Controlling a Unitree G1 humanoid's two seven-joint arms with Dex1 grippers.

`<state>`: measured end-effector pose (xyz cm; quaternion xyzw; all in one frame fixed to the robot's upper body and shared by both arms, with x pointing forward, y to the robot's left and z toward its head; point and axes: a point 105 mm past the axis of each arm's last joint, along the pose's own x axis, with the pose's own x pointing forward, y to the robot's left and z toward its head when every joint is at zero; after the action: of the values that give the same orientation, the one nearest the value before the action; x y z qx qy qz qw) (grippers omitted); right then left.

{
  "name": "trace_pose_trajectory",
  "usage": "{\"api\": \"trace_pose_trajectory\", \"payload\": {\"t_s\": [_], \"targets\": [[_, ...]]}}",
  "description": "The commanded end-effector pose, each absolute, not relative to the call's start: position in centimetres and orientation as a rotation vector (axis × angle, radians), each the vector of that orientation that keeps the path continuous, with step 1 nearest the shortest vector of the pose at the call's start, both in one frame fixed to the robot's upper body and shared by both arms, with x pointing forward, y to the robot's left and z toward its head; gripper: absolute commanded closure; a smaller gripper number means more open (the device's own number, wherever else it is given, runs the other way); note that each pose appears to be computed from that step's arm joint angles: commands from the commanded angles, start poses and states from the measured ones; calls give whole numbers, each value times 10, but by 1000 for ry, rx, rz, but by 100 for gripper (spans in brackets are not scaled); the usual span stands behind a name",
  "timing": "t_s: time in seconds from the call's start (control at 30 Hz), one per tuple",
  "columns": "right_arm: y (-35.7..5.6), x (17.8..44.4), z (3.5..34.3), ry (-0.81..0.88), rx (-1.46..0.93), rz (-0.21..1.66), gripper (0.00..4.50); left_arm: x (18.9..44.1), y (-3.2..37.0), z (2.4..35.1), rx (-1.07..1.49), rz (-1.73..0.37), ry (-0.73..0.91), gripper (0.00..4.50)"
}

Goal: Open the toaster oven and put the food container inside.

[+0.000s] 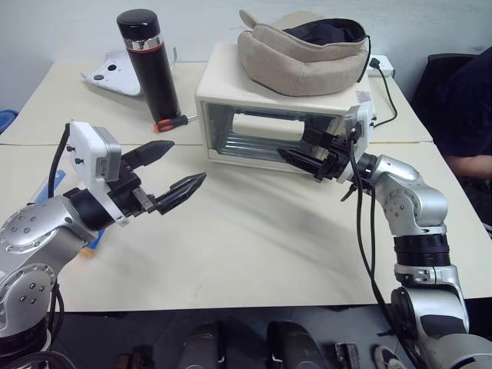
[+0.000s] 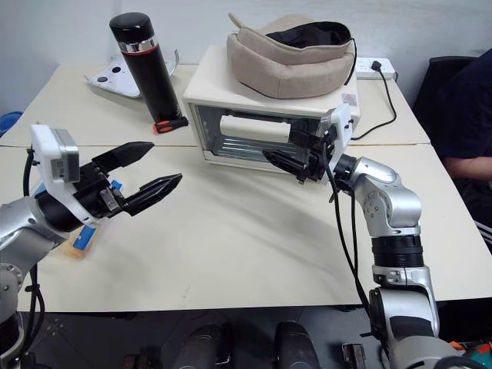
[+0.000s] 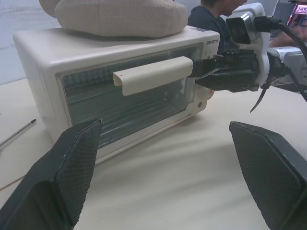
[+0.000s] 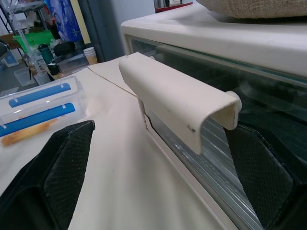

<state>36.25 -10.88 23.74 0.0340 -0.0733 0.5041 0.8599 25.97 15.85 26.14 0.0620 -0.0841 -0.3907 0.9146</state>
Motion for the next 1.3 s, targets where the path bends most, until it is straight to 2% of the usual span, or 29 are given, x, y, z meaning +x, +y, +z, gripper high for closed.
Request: {"api": "trace_pose_trajectory", "payload": {"t_s": [0.03, 0.13, 0.23, 0.57, 0.7, 0.87, 1.03, 1.3], "targets": [[-101, 340, 254, -226, 45, 1168, 6, 265, 165, 269, 146, -760, -215, 0], [-99, 329, 242, -189, 21, 1199, 0, 284, 177, 286, 119, -661, -295, 59], [-100, 326, 234, -171, 19, 1197, 0, 299, 175, 301, 153, -657, -343, 140], [-97, 323, 227, -167, 18, 1186, 0, 361, 158, 309, 399, -766, -304, 444], [-98, 322, 227, -170, 21, 1177, 0, 373, 153, 304, 468, -854, -269, 448], [-106, 318, 225, -169, 21, 1141, 0, 374, 137, 296, 486, -1014, -227, 448], [-137, 321, 209, -117, -53, 989, 0, 376, 129, 289, 511, -1080, -210, 448], [-176, 289, 218, -71, -77, 979, 0, 375, 123, 271, 547, -1155, -169, 448]]}}
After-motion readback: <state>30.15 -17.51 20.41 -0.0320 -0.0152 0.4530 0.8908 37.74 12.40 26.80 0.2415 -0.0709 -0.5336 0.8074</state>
